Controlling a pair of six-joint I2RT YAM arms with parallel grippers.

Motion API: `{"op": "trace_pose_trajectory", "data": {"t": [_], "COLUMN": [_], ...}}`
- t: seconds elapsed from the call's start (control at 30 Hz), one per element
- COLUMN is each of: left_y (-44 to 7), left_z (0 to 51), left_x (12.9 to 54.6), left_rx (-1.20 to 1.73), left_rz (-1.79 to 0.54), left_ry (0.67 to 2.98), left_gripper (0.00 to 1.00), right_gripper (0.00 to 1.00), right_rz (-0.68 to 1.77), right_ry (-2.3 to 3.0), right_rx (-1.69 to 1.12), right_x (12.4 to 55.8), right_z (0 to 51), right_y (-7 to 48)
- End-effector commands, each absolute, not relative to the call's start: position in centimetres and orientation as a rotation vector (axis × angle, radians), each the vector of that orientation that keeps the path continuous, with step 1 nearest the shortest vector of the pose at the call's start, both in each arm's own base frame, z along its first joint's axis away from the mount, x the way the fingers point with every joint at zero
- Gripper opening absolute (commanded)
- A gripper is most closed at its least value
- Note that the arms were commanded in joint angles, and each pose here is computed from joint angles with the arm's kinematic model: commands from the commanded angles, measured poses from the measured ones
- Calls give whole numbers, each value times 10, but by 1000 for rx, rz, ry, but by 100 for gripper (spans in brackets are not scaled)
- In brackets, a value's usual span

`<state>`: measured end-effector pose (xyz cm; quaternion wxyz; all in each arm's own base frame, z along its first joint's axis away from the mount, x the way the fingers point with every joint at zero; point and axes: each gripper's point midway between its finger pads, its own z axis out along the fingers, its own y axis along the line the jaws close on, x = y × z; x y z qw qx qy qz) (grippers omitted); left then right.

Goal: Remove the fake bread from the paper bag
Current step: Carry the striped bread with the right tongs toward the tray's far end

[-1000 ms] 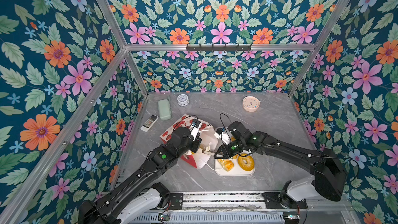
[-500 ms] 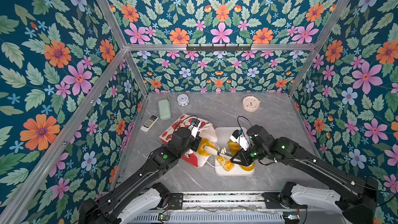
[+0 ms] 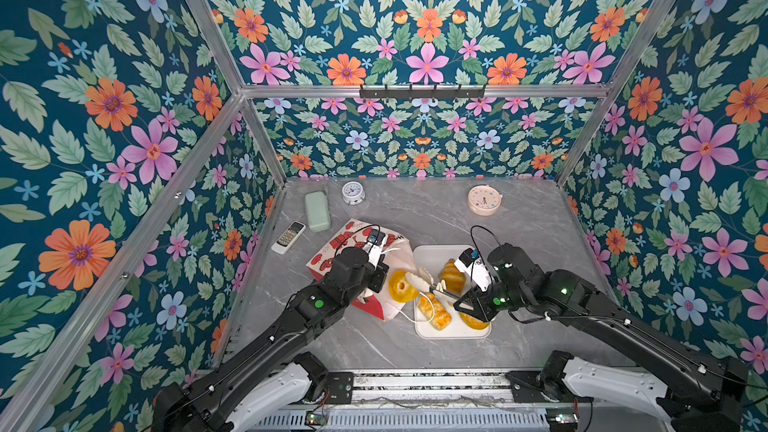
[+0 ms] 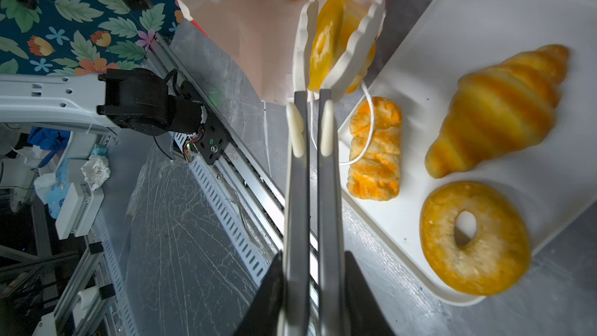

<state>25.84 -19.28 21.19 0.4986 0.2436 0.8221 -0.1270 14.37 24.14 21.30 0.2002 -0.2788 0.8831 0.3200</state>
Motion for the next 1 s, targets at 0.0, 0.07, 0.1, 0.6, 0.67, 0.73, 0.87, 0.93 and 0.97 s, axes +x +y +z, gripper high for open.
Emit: {"op": "trace_pose_trajectory", "data": {"t": [0.0,0.07,0.1,0.6,0.67,0.73,0.87,0.93,0.97], "left_y": [-192,-193,-193,-193,-194,-194,-195,-195,-195], "left_z": [219,218,219,220,220,220,219,218,218], "left_x": [262,262,262,259,259,259,258,258,257], "left_rx": [556,557,556,572,572,574,577,577,578], "left_rz": [-311,-315,-316,-326,-329,-332,-337,-337,-340], "left_ry": [1962,1959,1957,1954,1952,1950,1953,1953,1951], "left_gripper": [0,0,0,0,0,0,0,0,0], "right_gripper": [0,0,0,28,31,33,37,37,37], "right_rz": [851,866,868,1068,1061,1059,1070,1078,1082], "right_ry": [2426,2419,2430,2458,2473,2479,2481,2479,2477], "right_rx": [-779,-775,-769,-715,-709,-703,-697,-697,-695], "right_x": [147,146,146,141,140,139,138,138,139], "right_z": [220,221,219,212,209,208,207,205,204], "right_y": [234,233,233,251,249,248,248,250,251]}}
